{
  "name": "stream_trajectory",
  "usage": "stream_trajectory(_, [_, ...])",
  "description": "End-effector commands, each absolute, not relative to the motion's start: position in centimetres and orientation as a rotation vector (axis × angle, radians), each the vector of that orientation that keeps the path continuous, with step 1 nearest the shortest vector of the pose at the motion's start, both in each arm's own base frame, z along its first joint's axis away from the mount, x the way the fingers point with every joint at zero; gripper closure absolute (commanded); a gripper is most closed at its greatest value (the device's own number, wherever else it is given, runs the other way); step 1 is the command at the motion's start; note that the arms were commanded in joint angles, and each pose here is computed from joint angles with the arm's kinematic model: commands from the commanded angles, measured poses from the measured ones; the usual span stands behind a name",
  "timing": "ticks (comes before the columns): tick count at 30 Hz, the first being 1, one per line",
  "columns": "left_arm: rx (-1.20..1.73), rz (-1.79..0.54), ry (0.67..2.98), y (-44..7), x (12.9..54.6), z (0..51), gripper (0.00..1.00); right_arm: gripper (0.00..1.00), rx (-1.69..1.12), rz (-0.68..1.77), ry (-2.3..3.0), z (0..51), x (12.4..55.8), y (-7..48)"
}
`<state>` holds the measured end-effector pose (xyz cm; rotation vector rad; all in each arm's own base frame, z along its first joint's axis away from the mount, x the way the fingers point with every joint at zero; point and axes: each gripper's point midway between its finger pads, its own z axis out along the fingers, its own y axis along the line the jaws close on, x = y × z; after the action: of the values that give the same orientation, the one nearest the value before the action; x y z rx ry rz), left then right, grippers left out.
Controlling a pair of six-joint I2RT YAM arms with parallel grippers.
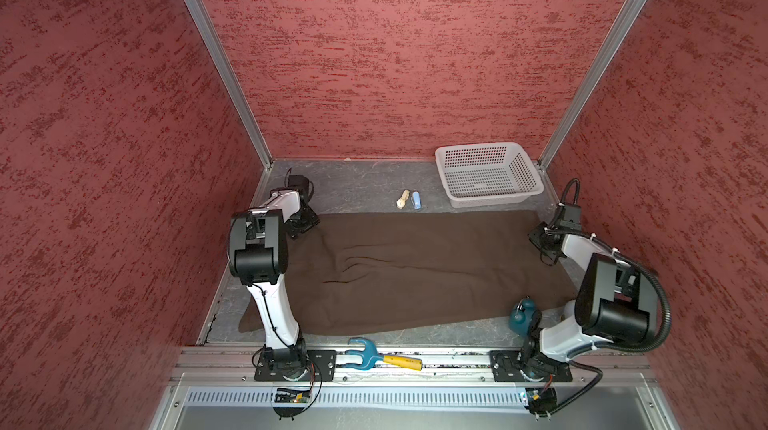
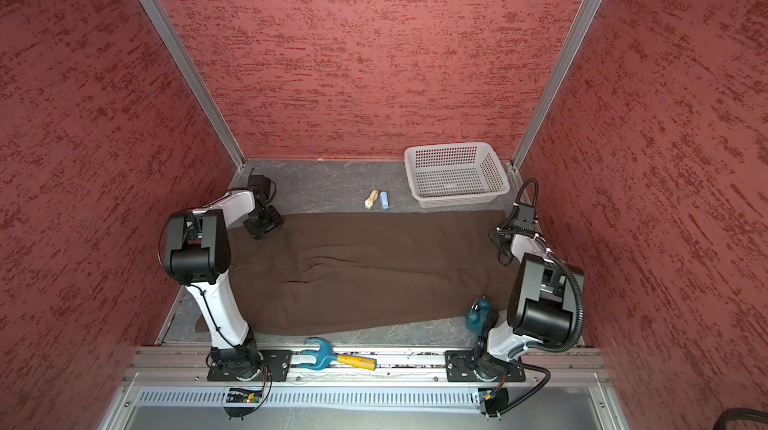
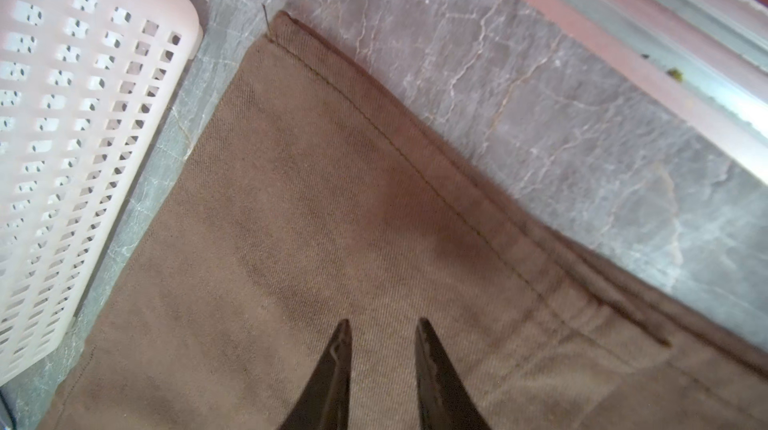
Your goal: Fold and stack the trousers
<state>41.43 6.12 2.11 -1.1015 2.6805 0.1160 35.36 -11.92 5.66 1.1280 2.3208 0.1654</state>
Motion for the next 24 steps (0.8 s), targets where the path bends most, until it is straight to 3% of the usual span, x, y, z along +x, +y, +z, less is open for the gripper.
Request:
stream_trajectory(1, [-1.058,0.05,2.724,4.8,42.6,0.1,0.39,0.7,1.125,0.133,2.284,6.8,35.6,-13.1])
stream_trajectory(7, [-1.013,0.043,2.682,4.7,44.0,1.8,0.4,0.69,1.149,0.185,2.239,7.2,36.8,-13.9])
stream_trajectory(18, [-0.881,0.096,2.538,3.6,40.8,9.8,0.36,0.7,1.064,0.158,2.24,8.1,42.8,-16.7])
stream_trajectory(21, [-0.878,0.081,2.529,3.3,39.7,9.8,0.35,0.67,1.059,0.151,2.255,7.8,44.2,-17.3])
stream_trajectory(24, [-0.892,0.072,2.549,3.3,38.9,8.9,0.34,0.57,1.07,0.159,2.268,7.1,45.4,-17.7])
